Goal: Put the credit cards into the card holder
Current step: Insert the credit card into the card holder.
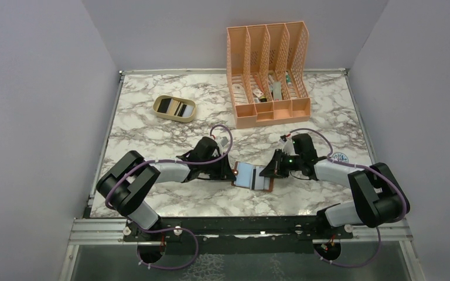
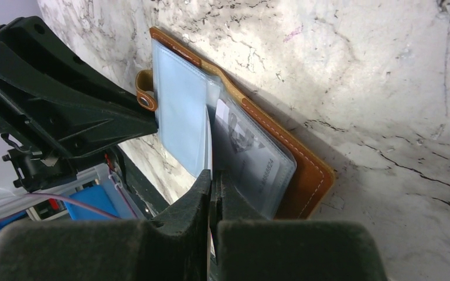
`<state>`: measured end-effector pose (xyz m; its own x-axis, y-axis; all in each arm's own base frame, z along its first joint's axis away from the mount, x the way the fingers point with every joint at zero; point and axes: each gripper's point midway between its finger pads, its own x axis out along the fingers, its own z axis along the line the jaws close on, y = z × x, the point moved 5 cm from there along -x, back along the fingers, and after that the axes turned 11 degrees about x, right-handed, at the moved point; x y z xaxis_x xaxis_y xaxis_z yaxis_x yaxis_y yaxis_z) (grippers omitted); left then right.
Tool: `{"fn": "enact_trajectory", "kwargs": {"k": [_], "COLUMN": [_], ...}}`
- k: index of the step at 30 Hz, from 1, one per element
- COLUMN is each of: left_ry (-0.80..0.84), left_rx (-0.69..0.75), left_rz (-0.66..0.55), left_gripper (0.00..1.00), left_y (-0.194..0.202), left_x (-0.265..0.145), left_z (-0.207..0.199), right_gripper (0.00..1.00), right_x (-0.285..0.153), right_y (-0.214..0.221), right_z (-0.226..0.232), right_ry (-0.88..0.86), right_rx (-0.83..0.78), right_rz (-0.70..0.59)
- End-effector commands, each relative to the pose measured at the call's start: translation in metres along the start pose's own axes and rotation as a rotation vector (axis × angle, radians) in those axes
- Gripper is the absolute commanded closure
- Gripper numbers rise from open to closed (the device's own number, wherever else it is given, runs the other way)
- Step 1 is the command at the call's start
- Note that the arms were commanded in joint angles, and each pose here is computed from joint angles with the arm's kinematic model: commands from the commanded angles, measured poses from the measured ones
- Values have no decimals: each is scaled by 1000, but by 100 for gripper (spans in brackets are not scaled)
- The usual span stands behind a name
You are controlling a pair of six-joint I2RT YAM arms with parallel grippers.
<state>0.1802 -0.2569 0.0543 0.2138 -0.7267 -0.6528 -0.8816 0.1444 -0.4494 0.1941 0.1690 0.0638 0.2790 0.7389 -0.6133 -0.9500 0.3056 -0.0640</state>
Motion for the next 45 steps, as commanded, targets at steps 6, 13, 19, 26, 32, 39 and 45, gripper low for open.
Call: {"fn": "enact_trajectory", "kwargs": {"k": [6, 13, 19, 26, 32, 39, 45], "left_ry": [-161, -161, -155, -170, -171, -163, -165], "left_rx": [-20, -23, -21, -19, -18, -18, -18], "left_rz": [148, 155, 156, 168, 167, 160, 161], "left_gripper": [78, 78, 78, 78, 78, 78, 78], "left_y": [43, 45, 47, 52, 53, 52, 53], "left_x": [3, 5, 6, 8, 8, 8, 9], "left_z": [28, 27, 23, 26, 24, 20, 20], "right_gripper": [99, 99, 99, 99, 99, 99, 99], "right_x": [3, 4, 5, 5, 5, 6, 6], "right_y": [-12, -19, -21, -24, -22, -17, -7], "right_z": [0, -4, -4, -7, -9, -8, -12], "right_ry": [-1, 30, 21, 40, 30, -9, -20], "right_rx": [-66, -75, -90, -94, -76, -55, -49], "right_rz": [-59, -105, -129, -143, -157, -152, -113]}}
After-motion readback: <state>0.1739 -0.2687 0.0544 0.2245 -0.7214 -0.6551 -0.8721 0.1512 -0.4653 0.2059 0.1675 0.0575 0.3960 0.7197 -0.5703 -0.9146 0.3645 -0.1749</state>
